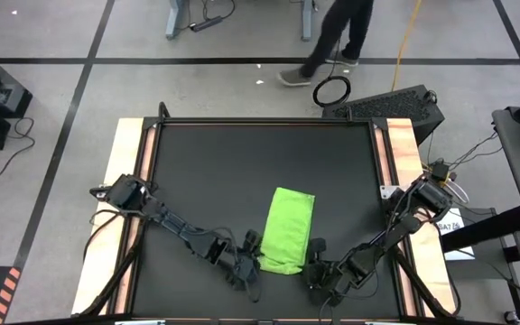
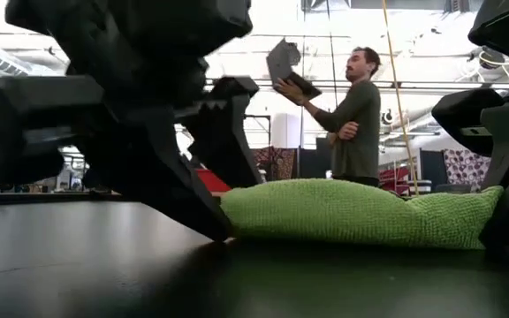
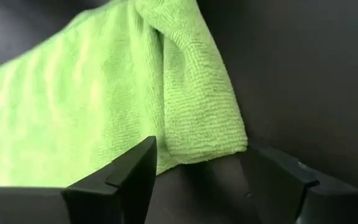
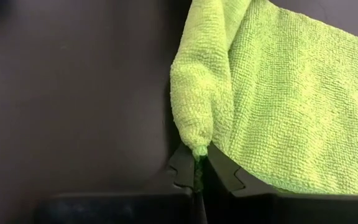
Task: Roll towel
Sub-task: Roll the green towel on the table
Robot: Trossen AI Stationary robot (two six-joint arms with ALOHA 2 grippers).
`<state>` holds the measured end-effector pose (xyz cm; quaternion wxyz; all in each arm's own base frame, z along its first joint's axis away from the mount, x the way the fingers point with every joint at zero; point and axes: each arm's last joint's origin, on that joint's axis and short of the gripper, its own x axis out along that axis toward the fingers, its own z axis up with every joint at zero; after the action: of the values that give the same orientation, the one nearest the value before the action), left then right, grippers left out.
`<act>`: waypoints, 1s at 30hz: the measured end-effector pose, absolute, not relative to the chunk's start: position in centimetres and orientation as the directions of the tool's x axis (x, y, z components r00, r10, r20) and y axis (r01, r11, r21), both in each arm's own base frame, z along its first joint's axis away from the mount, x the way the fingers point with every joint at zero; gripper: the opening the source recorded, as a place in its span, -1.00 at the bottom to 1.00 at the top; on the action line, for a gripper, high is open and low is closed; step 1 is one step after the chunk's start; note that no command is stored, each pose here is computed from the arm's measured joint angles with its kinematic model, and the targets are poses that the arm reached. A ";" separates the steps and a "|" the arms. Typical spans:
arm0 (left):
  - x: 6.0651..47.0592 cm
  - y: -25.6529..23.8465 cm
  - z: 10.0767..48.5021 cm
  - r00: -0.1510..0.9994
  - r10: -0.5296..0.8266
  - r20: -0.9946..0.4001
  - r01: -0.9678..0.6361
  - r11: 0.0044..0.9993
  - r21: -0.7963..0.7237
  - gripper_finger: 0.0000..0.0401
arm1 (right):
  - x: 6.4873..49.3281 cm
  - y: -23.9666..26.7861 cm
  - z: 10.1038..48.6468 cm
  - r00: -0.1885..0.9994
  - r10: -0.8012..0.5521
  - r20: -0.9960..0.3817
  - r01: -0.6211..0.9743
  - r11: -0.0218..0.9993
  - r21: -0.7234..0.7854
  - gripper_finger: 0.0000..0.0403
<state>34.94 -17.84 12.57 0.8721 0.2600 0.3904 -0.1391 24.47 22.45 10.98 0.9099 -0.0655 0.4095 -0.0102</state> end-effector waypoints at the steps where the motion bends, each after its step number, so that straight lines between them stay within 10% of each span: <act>1: 35.0 -17.7 12.5 0.656 -0.054 -0.753 0.450 0.829 0.332 0.13 | 24.5 22.5 11.0 0.665 -0.072 -0.744 -0.034 0.991 -0.127 -1.00; 21: 36.2 -14.5 12.0 0.544 -0.404 -0.736 0.548 0.835 -0.053 -0.92 | 24.4 22.4 11.2 0.647 -0.042 -0.762 -0.048 0.994 -0.095 -0.97; 30: 37.2 -11.3 12.0 0.498 -0.508 -0.703 0.400 0.854 -0.333 -0.95 | 23.8 22.2 13.7 0.610 0.077 -0.788 -0.099 0.995 0.020 -0.89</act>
<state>37.21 -11.27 12.01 0.8633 -0.0628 0.4262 -0.2629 23.81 22.24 13.72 0.8973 -0.0128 0.4386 0.0489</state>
